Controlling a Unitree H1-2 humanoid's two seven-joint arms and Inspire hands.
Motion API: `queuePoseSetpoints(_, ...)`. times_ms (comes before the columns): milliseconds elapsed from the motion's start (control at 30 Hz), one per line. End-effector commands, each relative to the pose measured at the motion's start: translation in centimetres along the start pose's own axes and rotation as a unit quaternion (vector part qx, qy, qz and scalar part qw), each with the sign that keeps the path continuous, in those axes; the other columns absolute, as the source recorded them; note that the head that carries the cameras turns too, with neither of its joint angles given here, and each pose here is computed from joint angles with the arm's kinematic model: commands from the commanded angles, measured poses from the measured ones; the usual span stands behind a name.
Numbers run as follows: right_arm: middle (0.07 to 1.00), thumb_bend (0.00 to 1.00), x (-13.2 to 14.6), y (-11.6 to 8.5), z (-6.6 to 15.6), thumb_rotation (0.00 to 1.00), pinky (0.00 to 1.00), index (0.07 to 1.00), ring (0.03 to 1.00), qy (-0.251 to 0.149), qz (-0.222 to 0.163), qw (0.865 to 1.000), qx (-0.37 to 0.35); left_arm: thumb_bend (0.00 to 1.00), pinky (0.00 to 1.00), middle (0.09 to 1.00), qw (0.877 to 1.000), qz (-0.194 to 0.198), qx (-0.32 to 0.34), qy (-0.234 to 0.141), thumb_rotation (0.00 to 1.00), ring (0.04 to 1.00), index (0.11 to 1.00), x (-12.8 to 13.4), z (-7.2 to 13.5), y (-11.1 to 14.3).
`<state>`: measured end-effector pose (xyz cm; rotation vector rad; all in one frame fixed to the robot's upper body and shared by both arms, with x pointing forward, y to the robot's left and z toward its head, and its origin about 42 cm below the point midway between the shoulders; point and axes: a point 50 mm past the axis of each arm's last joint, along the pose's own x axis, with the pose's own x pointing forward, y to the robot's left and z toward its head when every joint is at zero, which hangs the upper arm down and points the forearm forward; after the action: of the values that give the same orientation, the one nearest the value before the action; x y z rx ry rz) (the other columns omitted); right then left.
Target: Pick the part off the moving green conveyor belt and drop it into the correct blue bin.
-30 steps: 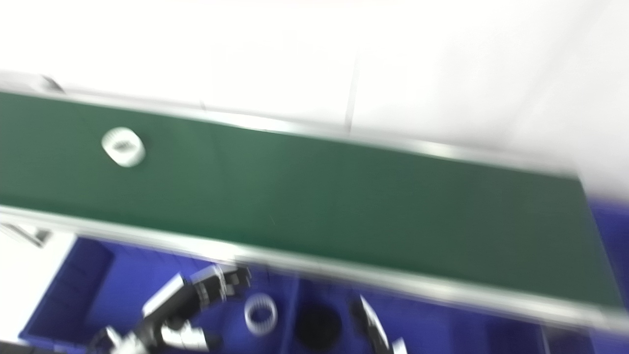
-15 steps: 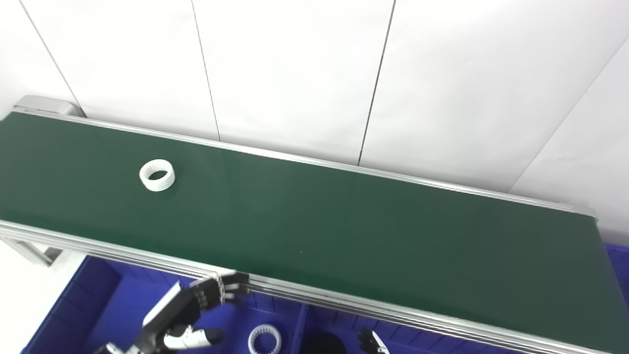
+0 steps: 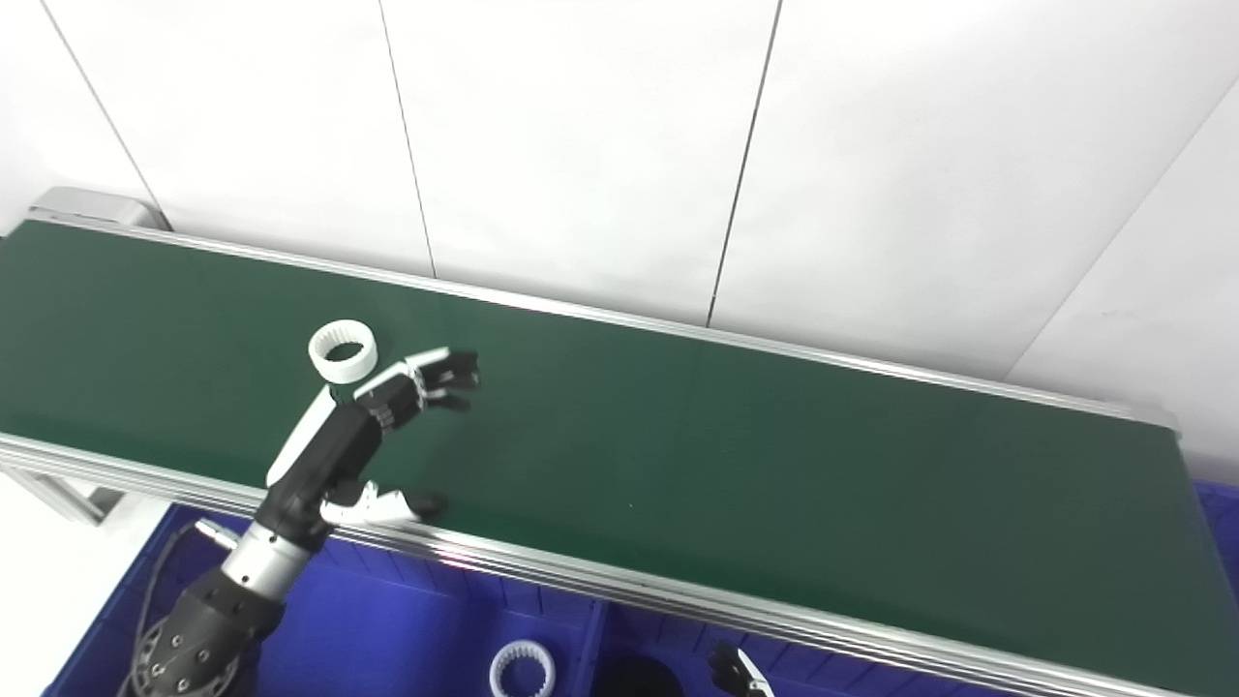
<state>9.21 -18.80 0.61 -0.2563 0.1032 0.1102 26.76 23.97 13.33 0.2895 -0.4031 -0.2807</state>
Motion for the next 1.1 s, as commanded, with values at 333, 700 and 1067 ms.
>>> queuePoseSetpoints(333,0.814,0.80,0.5,-0.3,0.8,0.37,0.72,0.845,0.798,-0.049,-0.008,0.999,0.002,0.78,0.79,0.897,0.990,0.012,0.139,0.020,0.53,0.855,0.877,7.8,1.2,3.6)
queuePoseSetpoints(700,0.813,0.79,0.4,-0.3,0.9,0.36,0.68,0.843,0.799,-0.050,-0.004,0.999,0.006,0.79,0.82,0.925,0.965,0.011,0.236,0.111,0.43,0.907,0.887,11.5,-2.8,5.1)
queuePoseSetpoints(1067,0.809,0.81,0.5,-0.1,1.0,0.38,0.63,0.841,0.794,-0.050,-0.007,0.999,0.010,0.90,1.00,0.980,0.936,0.017,0.310,0.168,0.33,1.000,0.887,12.9,-7.0,5.9)
